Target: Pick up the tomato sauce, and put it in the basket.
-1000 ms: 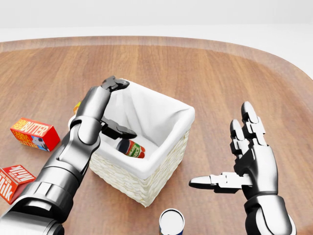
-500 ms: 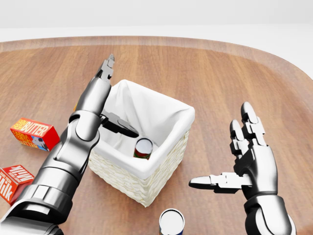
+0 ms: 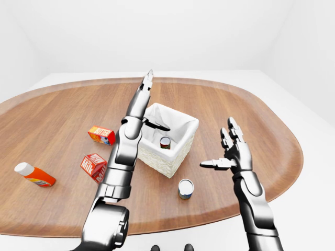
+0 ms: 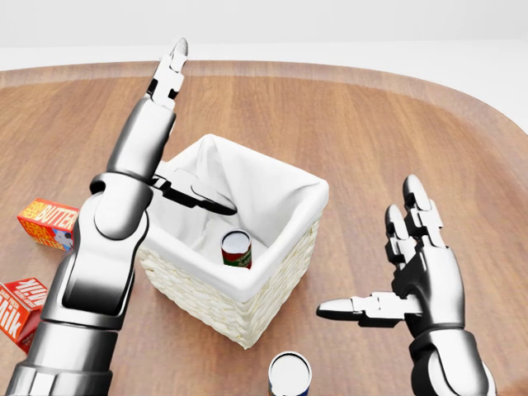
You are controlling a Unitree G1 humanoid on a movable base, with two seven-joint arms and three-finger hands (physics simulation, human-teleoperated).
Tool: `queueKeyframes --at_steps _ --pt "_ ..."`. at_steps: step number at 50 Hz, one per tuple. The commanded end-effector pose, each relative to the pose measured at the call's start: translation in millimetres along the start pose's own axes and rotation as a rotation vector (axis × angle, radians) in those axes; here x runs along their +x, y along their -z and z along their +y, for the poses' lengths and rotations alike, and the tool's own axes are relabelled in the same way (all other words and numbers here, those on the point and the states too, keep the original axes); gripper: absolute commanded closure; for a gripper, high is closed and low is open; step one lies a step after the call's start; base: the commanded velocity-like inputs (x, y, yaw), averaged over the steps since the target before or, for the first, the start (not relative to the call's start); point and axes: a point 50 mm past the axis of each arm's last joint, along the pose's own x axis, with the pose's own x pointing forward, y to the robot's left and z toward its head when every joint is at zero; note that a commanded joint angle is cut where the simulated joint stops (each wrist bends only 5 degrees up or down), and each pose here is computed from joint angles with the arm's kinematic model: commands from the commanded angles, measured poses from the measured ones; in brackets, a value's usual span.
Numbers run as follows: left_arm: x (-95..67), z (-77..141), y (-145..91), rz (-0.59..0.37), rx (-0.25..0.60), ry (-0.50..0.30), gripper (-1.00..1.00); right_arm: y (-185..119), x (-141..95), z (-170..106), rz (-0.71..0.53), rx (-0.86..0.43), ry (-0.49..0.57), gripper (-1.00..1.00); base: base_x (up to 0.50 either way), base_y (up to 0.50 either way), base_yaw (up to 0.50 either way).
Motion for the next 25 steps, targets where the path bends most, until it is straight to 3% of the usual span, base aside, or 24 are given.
queueKeyframes --at_steps 1,15,25 --pt "-28.8 15.1 -31.5 -0.177 -0.014 -0.029 -1.00 3.0 0.4 0.9 0.013 -0.001 -0.002 -1.00 0.00 0.00 0.00" --pt "-86.5 19.0 -60.2 -0.341 -0.030 -0.054 -1.00 2.9 0.8 -0.2 0.013 0.000 0.001 -1.00 0.00 0.00 0.00" --pt "-116.4 7.7 -53.6 -0.307 -0.062 -0.037 -1.00 0.6 0.9 -1.4 0.003 0.002 0.005 -1.00 0.00 0.00 0.00"
